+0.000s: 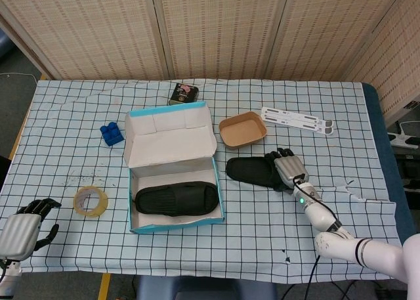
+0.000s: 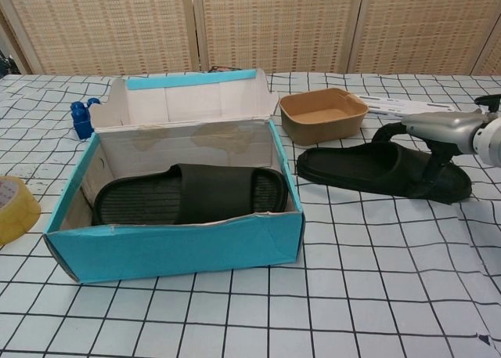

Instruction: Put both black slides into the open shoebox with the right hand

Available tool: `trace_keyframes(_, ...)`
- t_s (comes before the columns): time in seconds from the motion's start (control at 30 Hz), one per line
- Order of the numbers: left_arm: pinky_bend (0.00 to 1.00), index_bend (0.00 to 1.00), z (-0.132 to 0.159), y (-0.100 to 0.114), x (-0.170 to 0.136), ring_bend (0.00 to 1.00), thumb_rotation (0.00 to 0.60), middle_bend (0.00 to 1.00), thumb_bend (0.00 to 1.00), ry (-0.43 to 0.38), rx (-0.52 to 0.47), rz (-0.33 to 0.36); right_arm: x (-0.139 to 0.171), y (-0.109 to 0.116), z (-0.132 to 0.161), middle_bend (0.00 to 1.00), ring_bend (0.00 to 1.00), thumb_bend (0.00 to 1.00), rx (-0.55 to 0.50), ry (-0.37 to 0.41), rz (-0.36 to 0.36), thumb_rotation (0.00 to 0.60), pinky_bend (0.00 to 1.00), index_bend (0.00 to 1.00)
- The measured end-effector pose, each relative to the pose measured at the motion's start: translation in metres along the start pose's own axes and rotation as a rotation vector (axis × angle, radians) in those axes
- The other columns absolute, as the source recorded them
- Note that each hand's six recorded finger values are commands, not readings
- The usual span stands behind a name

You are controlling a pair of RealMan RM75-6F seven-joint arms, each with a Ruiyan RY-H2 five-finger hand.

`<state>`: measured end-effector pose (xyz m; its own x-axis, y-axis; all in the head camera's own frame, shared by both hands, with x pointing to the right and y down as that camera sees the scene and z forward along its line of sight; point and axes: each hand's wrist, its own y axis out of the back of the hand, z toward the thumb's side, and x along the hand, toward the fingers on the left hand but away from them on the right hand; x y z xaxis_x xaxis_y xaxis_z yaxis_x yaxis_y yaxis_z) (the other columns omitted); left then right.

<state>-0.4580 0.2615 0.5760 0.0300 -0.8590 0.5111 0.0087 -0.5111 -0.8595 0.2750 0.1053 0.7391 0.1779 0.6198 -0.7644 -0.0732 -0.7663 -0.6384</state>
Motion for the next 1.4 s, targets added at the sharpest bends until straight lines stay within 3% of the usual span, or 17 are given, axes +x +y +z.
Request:
trace_keyframes(0.33,0.42,0.31,0.000,0.000,0.000,0.24,0.600,0.27,0.38,-0.001,0.001,-0.002,-0.003,-0.001,-0.006,0.38,0.22,0.06,-0.005,-0.018,-0.038,0.600,0.31,0.45)
trace_keyframes(0.63,0.42,0.31,0.000,-0.001,0.001,0.24,0.600,0.27,0.38,0.002,0.001,-0.006,0.004,0.012,-0.009,0.52,0.38,0.06,0.007,-0.018,-0.120,0.600,0.45,0.63)
trace_keyframes(0.73,0.42,0.31,0.001,-0.001,0.001,0.24,0.600,0.27,0.38,-0.001,0.003,-0.006,0.011,0.023,-0.009,0.58,0.44,0.06,0.018,-0.016,-0.181,0.600,0.51,0.70)
trace_keyframes(0.93,0.42,0.31,0.001,-0.003,0.001,0.24,0.600,0.27,0.38,-0.001,0.005,-0.011,0.038,0.052,-0.009,0.60,0.46,0.06,0.113,-0.037,-0.357,0.600,0.53,0.73)
trace_keyframes(1.13,0.42,0.31,0.002,-0.003,0.001,0.24,0.600,0.27,0.38,-0.005,0.005,-0.011,0.073,0.080,0.007,0.61,0.47,0.06,0.260,-0.070,-0.604,0.600,0.54,0.74)
trace_keyframes(1.27,0.42,0.31,0.002,-0.005,0.001,0.24,0.600,0.27,0.38,-0.004,0.007,-0.018,0.092,0.085,0.039,0.61,0.47,0.06,0.291,-0.002,-0.761,0.600,0.54,0.74)
trace_keyframes(1.4,0.42,0.31,0.003,-0.005,0.002,0.24,0.600,0.27,0.38,-0.010,0.007,-0.020,0.095,0.079,0.074,0.61,0.48,0.06,0.246,0.130,-0.807,0.600,0.54,0.74)
